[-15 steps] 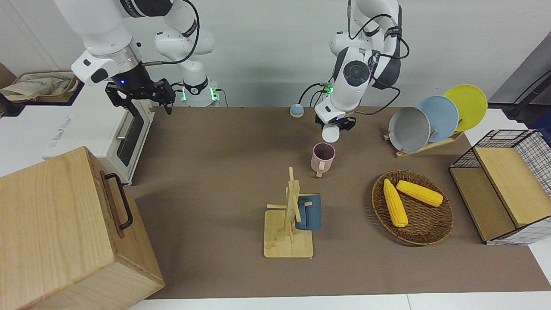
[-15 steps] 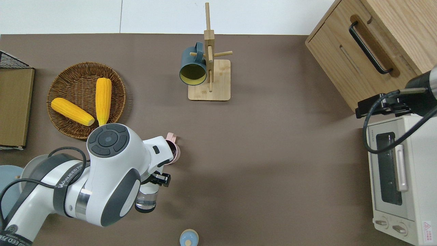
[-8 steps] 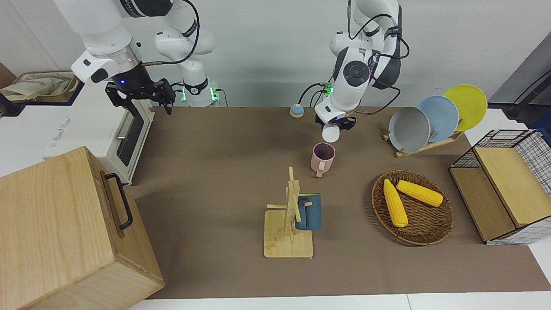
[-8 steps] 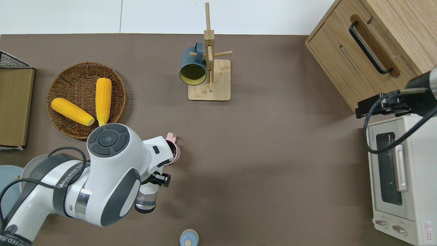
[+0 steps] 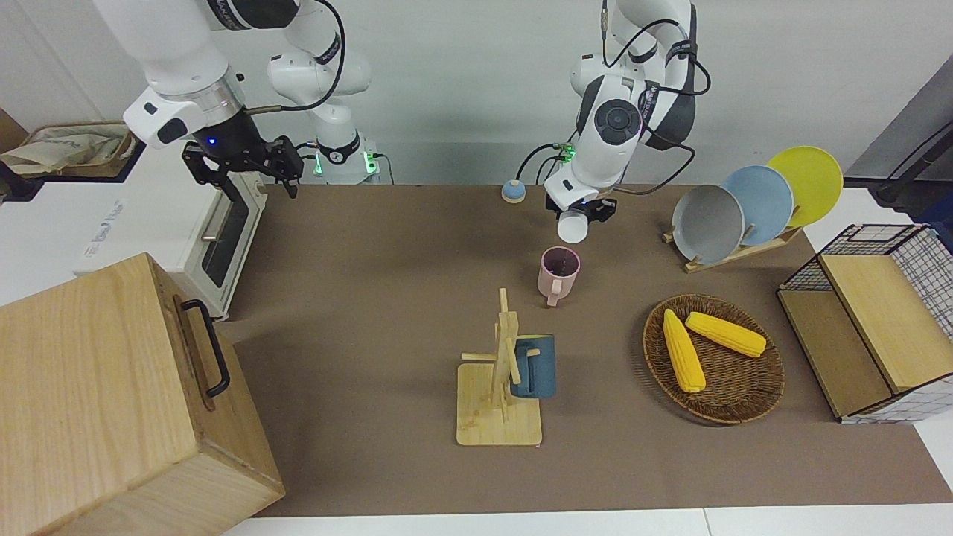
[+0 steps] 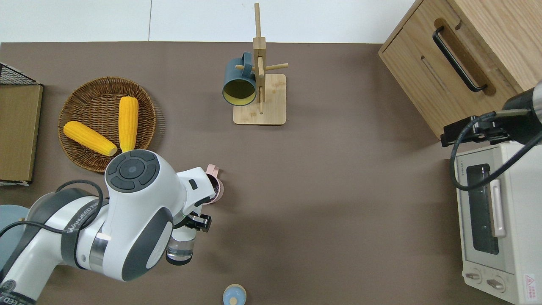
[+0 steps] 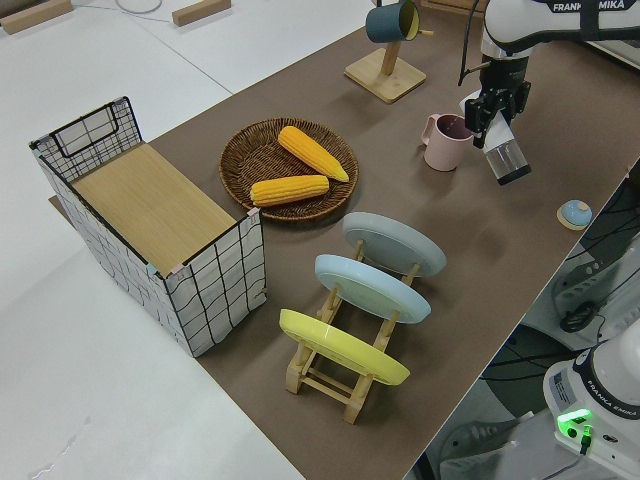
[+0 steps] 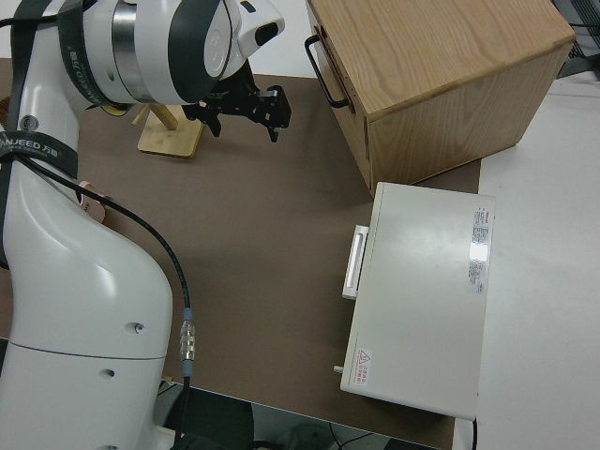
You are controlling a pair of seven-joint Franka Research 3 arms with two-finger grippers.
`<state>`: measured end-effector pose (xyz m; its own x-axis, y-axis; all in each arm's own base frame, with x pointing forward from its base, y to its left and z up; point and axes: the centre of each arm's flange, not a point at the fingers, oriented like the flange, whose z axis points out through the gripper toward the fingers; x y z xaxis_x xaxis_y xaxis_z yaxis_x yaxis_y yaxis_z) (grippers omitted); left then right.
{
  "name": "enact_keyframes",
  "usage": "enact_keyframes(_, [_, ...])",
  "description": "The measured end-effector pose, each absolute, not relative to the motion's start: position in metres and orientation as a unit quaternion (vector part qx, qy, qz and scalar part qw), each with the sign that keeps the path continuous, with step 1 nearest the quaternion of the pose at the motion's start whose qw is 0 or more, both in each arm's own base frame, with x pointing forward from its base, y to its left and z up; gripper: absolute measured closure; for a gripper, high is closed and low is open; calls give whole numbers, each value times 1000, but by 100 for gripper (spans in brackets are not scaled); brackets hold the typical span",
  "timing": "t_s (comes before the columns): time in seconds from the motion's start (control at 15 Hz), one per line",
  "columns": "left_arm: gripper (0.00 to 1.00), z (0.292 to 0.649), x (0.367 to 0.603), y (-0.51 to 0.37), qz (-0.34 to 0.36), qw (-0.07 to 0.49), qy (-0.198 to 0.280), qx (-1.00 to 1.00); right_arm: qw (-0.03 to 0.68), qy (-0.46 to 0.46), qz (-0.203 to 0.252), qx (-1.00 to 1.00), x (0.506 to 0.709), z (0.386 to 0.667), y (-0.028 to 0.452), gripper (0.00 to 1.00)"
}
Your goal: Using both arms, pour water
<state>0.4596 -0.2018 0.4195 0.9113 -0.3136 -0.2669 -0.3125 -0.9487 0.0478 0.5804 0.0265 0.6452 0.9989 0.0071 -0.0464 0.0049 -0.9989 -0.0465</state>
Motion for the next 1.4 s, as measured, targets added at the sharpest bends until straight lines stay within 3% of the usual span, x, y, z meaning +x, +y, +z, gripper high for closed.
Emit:
enact_keyframes(0.53, [37, 432, 460, -202, -122, 3, -157, 980, 23, -3, 23, -999, 580, 645, 26, 1])
enact_keyframes(0.73, [37, 439, 462, -204, -74, 13, -152, 985, 23, -3, 23, -999, 580, 645, 26, 1])
enact_keyframes(1.2, [37, 416, 417, -184, 38, 17, -138, 990, 23, -3, 23, -999, 580, 645, 26, 1])
enact_keyframes(1.4, [37, 422, 410, -176, 82, 24, -89, 992, 23, -3, 23, -999, 580, 645, 26, 1])
